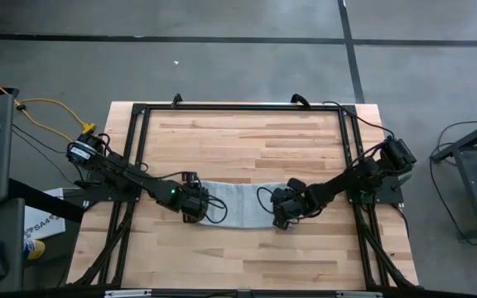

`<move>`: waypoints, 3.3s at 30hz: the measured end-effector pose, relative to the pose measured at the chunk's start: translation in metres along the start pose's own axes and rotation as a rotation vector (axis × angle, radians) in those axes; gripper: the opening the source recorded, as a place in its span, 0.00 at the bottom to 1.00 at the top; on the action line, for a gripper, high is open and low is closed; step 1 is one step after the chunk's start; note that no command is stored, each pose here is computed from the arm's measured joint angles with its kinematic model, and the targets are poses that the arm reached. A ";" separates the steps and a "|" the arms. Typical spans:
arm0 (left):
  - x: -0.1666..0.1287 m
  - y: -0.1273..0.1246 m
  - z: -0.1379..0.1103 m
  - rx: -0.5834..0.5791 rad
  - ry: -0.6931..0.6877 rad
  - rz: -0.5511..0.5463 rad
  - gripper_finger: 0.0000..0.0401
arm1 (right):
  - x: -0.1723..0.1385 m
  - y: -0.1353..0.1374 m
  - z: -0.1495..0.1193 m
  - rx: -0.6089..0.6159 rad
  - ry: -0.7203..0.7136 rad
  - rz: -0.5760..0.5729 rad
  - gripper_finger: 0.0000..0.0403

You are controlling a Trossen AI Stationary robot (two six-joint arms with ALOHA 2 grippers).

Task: Fold microfiber towels
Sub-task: Fold the gray microfiber cloth

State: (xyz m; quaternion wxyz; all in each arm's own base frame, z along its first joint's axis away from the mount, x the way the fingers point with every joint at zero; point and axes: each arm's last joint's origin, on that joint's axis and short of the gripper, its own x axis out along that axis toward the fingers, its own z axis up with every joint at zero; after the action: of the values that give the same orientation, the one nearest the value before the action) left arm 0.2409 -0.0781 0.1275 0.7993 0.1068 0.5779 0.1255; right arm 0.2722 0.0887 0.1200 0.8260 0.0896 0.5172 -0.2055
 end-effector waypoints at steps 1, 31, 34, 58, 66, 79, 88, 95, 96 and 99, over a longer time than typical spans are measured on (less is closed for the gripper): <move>-0.002 0.001 0.000 -0.004 -0.008 -0.003 0.41 | -0.001 0.000 0.000 -0.002 -0.013 -0.007 0.41; -0.065 0.018 0.033 -0.005 -0.069 -0.048 0.41 | -0.051 -0.007 0.011 0.108 -0.102 0.124 0.41; -0.072 0.020 0.037 0.003 -0.068 -0.048 0.41 | -0.053 -0.009 0.010 0.152 -0.090 0.118 0.41; -0.070 0.012 0.012 -0.022 0.039 -0.094 0.41 | -0.066 0.004 -0.025 0.376 0.030 0.070 0.41; -0.081 -0.015 0.006 -0.019 0.003 -0.203 0.41 | -0.077 0.018 -0.042 0.427 -0.004 0.102 0.41; -0.095 -0.039 0.013 -0.038 -0.232 -0.239 0.41 | -0.081 0.021 -0.048 0.522 -0.085 0.081 0.41; -0.096 -0.040 0.016 -0.031 -0.267 -0.225 0.41 | -0.056 0.002 -0.072 0.620 -0.071 0.011 0.41; -0.095 -0.039 0.014 -0.021 -0.243 -0.235 0.41 | -0.042 -0.005 -0.082 0.654 -0.103 0.052 0.41; -0.095 -0.039 0.014 -0.021 -0.243 -0.236 0.41 | -0.041 -0.006 -0.083 0.664 -0.112 0.056 0.41; -0.095 -0.039 0.014 -0.021 -0.243 -0.236 0.41 | -0.038 -0.008 -0.085 0.687 -0.150 0.068 0.41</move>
State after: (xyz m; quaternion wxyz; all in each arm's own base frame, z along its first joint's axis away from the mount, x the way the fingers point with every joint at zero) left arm 0.2288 -0.1466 0.2051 0.8737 0.0442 0.4840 0.0231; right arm 0.1849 0.1218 0.1161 0.7897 0.3641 0.3523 -0.3461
